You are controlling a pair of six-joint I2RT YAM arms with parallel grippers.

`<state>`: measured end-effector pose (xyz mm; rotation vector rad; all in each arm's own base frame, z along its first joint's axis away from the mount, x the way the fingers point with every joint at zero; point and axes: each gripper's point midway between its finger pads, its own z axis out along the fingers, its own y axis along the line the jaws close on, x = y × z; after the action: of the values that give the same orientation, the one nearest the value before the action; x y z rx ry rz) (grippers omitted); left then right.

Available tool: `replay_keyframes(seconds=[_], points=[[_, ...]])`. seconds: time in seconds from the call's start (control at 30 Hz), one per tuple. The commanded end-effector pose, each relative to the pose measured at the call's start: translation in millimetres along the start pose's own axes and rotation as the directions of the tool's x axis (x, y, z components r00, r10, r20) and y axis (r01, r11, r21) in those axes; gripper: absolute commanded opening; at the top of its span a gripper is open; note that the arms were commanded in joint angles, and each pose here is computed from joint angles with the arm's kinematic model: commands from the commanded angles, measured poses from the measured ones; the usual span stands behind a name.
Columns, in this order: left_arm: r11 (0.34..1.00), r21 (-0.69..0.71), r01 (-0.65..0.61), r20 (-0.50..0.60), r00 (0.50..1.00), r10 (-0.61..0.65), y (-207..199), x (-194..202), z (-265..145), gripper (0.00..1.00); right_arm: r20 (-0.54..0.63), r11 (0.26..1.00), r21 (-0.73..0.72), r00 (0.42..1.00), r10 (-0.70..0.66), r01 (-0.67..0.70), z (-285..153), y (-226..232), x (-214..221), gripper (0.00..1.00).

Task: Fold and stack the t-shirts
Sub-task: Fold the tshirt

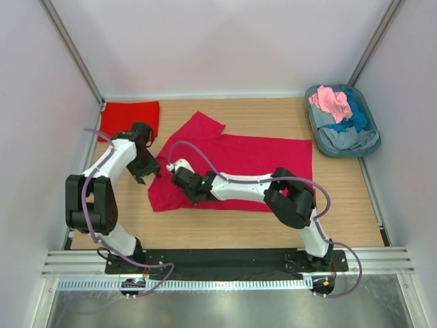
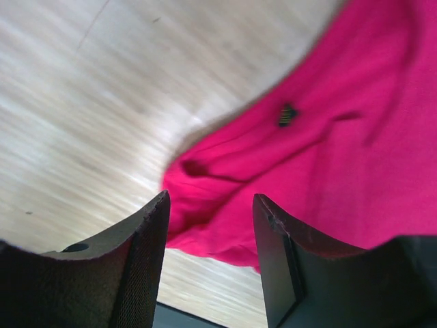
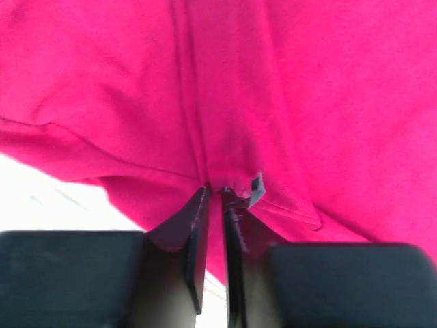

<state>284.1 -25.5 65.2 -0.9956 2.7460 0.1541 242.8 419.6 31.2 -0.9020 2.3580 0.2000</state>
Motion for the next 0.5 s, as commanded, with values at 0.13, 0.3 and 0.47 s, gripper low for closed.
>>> replay_keyframes(seconds=[0.13, 0.3, 0.47], points=[[0.984, 0.173, 0.029, 0.012, 0.999, -0.032, -38.4, -18.4, -25.7, 0.54, 0.105, 0.998, 0.050, 0.994, 0.028, -0.034, -22.6, -10.3, -30.5, 0.01], [0.972, 0.234, 0.036, -0.017, 0.999, -0.033, -48.9, -11.4, -21.7, 0.54, 0.115, 0.998, 0.043, 0.993, 0.035, -0.040, -26.1, -10.7, -33.3, 0.01], [0.949, 0.311, 0.045, -0.050, 0.998, -0.031, -64.0, -6.6, -22.4, 0.51, 0.165, 0.993, 0.074, 0.983, 0.078, -0.091, -34.5, -21.5, -45.9, 0.01]])
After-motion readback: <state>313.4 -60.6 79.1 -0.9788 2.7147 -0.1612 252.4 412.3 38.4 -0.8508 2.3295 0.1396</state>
